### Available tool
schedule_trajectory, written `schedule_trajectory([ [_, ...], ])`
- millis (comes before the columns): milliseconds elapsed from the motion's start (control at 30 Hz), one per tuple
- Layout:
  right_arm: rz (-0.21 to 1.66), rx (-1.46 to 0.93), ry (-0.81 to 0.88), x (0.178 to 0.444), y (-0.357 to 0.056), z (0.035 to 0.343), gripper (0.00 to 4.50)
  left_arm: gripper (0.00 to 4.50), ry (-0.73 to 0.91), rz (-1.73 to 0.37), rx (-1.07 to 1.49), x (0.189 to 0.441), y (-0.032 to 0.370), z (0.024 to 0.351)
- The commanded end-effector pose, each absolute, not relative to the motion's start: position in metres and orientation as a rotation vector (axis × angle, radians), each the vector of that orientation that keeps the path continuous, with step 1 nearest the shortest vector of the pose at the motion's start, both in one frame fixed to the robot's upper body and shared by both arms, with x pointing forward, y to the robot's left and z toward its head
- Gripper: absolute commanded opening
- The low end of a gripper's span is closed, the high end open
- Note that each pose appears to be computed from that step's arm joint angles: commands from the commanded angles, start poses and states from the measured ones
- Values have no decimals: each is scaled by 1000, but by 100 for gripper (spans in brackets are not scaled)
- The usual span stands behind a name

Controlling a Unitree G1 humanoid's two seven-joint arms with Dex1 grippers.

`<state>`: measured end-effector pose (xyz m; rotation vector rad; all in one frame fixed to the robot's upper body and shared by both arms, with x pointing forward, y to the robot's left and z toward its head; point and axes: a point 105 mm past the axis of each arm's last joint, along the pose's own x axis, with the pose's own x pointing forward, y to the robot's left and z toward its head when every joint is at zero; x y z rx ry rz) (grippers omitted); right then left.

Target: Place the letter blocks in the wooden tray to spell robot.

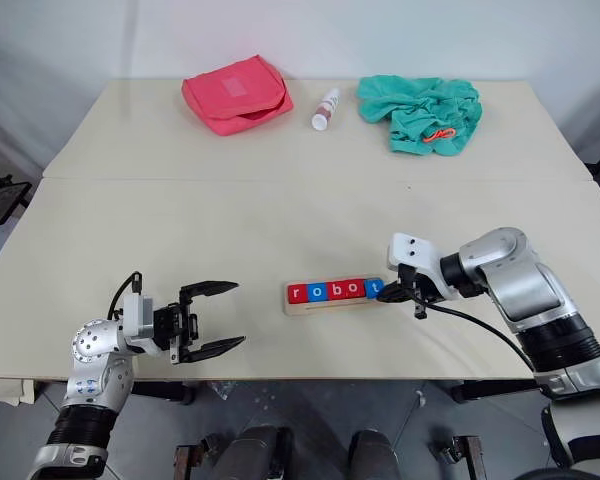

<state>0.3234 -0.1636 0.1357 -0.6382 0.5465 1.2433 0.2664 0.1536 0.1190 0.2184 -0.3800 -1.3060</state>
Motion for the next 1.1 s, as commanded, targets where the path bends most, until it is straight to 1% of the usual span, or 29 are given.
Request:
schedule_trajectory([
  [33,1245,-657,511,324,-161,143,1,450,-393,-1302,229,264,155,122],
  [233,1252,-651,506,317,-160,146,1,450,-394,-1303,228,264,154,122],
  [333,1237,-647,483,315,-164,156,1,450,-394,-1304,227,264,154,122],
  [467,1123,-645,472,323,-183,163,1,450,-391,-1306,225,264,154,122],
  [567,1069,-618,430,326,-193,166,1,450,-392,-1288,224,266,156,123],
  [667,1060,-573,365,320,-203,170,1,450,-384,-1231,249,270,162,123],
  [700,1064,-582,280,318,-206,175,1,450,-392,-1211,266,272,165,125],
  [767,1148,-538,186,302,-210,178,37,450,-387,-1118,282,280,173,129],
  [867,1156,-544,179,293,-225,169,122,450,-424,-1059,292,283,181,138],
  [900,1165,-511,158,291,-230,169,167,450,-425,-1035,299,283,184,139],
  [967,1183,-461,94,288,-235,171,235,450,-430,-1003,302,284,190,142],
  [1100,1192,-430,29,287,-248,170,372,450,-454,-979,313,283,197,149],
])
